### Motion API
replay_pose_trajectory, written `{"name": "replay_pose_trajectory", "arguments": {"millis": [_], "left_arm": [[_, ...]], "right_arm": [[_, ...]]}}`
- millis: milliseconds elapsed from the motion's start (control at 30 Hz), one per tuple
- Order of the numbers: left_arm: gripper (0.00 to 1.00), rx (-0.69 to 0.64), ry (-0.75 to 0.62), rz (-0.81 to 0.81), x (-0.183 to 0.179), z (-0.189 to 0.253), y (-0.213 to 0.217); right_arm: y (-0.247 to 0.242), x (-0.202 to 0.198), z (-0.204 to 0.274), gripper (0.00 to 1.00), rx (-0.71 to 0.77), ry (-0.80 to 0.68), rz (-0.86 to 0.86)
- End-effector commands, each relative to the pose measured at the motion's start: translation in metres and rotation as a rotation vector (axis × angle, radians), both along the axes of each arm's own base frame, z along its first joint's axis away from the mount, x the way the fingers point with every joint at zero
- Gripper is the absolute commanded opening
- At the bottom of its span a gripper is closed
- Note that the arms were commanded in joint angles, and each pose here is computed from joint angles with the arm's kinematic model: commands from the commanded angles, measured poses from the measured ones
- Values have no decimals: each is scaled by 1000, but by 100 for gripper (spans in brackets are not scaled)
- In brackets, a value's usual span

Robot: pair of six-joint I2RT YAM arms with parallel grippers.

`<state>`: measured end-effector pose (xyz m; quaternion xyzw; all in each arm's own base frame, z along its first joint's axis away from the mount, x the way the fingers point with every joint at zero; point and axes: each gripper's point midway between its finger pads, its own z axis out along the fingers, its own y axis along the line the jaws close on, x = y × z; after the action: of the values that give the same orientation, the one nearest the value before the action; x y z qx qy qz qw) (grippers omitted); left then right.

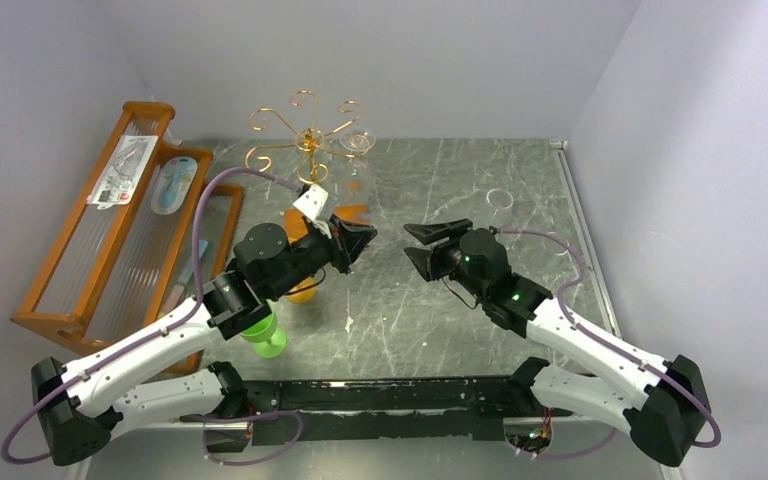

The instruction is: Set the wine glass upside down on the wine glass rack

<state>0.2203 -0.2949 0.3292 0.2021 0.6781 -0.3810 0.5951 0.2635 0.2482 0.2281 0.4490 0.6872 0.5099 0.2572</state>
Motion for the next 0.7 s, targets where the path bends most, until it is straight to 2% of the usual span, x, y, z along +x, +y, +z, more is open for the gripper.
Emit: {"name": "replay_pose_trajectory", "arguments": {"millis": [0,200,367,533,667], "left_arm": [[5,-122,-58,-45,-10,30,-3],[5,-144,-66,-56,-13,32,-3],[5,-147,-88,-72,-15,29,-4],[5,-141,-102,-72,-16,23,-2],[5,-127,-111,-98,-21,16,-2]], "right_arm": [[-10,9,7,59,53,-2,-94],[-2,14,8,56,73,16,-88],[11,11,-1,48,83,123,-54],[15,12,7,36,129,108,-47],[17,11,17,16,178,82,-36]]}}
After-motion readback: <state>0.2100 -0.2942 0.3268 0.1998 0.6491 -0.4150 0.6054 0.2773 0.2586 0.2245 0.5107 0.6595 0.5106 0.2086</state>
